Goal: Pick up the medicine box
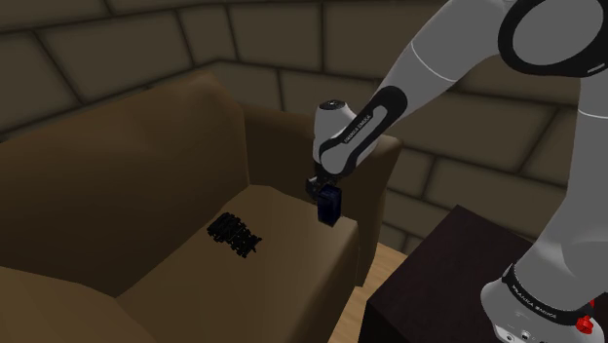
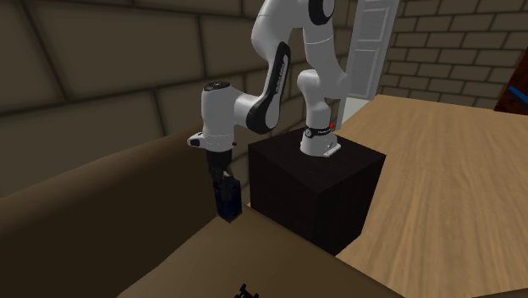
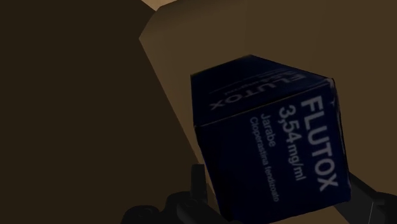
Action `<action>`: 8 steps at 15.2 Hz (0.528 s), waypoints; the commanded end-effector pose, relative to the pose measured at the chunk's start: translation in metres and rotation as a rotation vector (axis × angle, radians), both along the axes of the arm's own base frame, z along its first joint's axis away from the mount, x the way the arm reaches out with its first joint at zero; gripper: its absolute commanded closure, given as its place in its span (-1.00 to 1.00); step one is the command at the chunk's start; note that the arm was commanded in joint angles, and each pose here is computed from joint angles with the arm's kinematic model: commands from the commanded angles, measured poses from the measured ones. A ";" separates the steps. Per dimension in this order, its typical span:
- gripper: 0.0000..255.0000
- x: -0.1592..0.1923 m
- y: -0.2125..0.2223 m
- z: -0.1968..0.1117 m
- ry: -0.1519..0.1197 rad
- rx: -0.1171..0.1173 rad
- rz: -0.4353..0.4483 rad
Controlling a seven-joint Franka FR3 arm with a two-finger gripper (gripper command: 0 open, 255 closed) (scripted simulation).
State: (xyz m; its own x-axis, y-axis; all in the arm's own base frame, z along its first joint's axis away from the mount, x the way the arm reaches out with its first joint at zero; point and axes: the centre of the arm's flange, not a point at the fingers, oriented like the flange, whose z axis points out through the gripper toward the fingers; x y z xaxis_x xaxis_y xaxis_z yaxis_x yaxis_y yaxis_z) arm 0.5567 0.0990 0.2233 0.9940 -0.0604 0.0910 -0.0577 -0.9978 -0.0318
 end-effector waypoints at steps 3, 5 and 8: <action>1.00 0.000 0.000 0.022 0.000 0.000 0.000; 1.00 0.000 0.000 0.033 0.000 0.000 0.000; 1.00 0.000 0.000 0.048 0.000 0.000 0.000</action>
